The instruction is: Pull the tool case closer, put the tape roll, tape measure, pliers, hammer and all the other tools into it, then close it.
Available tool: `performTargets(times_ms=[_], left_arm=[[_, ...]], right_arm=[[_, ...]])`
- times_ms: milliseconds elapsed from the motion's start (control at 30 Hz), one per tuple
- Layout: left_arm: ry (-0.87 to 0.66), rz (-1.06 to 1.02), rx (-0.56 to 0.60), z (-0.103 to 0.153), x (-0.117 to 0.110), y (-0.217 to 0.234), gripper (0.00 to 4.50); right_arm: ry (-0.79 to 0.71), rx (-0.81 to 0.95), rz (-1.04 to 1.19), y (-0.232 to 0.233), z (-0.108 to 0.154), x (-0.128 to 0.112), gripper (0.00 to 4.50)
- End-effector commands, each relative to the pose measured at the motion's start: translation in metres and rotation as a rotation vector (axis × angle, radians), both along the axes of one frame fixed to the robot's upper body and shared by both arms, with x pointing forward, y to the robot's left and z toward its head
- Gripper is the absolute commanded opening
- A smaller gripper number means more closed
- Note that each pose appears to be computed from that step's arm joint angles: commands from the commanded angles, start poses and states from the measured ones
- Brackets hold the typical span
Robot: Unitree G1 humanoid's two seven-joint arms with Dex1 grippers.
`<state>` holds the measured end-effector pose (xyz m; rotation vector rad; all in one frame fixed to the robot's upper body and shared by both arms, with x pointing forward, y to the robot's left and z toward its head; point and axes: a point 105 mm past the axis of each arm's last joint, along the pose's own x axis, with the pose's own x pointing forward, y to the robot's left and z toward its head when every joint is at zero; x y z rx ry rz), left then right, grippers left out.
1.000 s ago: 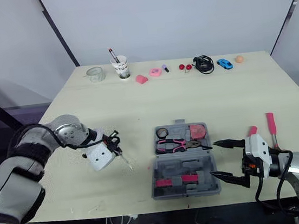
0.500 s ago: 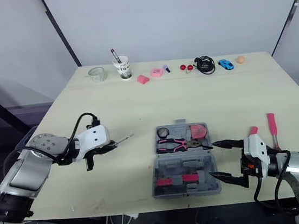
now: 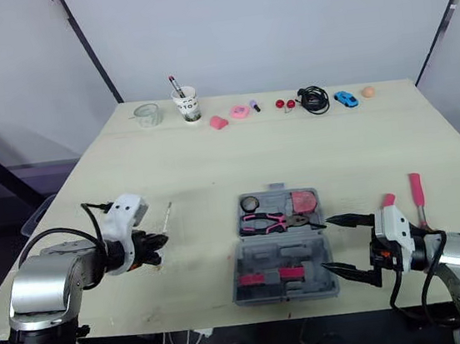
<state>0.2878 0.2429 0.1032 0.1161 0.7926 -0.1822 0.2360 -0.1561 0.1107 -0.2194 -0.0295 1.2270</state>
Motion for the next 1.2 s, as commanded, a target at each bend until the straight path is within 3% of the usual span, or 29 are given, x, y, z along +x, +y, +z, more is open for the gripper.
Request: performTargets(times_ms=[33, 367, 633, 700, 767, 800, 1000, 1200], left_arm=[[0.010, 0.050, -0.014, -0.003, -0.002, 0.002, 0.04], [0.092, 0.080, -0.039, -0.029, -0.002, -0.007, 0.04], [0.106, 0.082, -0.059, -0.033, 0.000, -0.013, 0.04], [0.104, 0.086, -0.056, -0.033, 0.001, -0.013, 1.01], [0.099, 0.091, -0.063, -0.034, 0.001, -0.014, 1.48], [0.098, 0.092, -0.067, -0.034, 0.001, -0.015, 2.11], [-0.007, 0.083, -0.036, -0.039, -0.002, -0.019, 4.00], [-0.187, 0.113, -0.034, -0.044, -0.011, -0.030, 4.00]], right_arm=[[-0.061, 0.027, 0.006, 0.004, 0.019, 0.002, 4.50], [-0.061, 0.057, 0.021, 0.009, 0.026, 0.000, 4.50], [-0.051, 0.048, 0.008, 0.004, 0.017, -0.001, 4.50], [-0.050, 0.047, 0.007, 0.003, 0.016, -0.001, 4.50], [-0.049, 0.046, 0.005, 0.002, 0.016, -0.002, 4.50], [-0.049, 0.045, 0.004, 0.002, 0.016, -0.002, 4.50], [-0.047, 0.034, -0.009, -0.002, 0.014, -0.001, 4.50], [-0.047, 0.026, -0.017, -0.003, 0.013, -0.001, 4.50]])
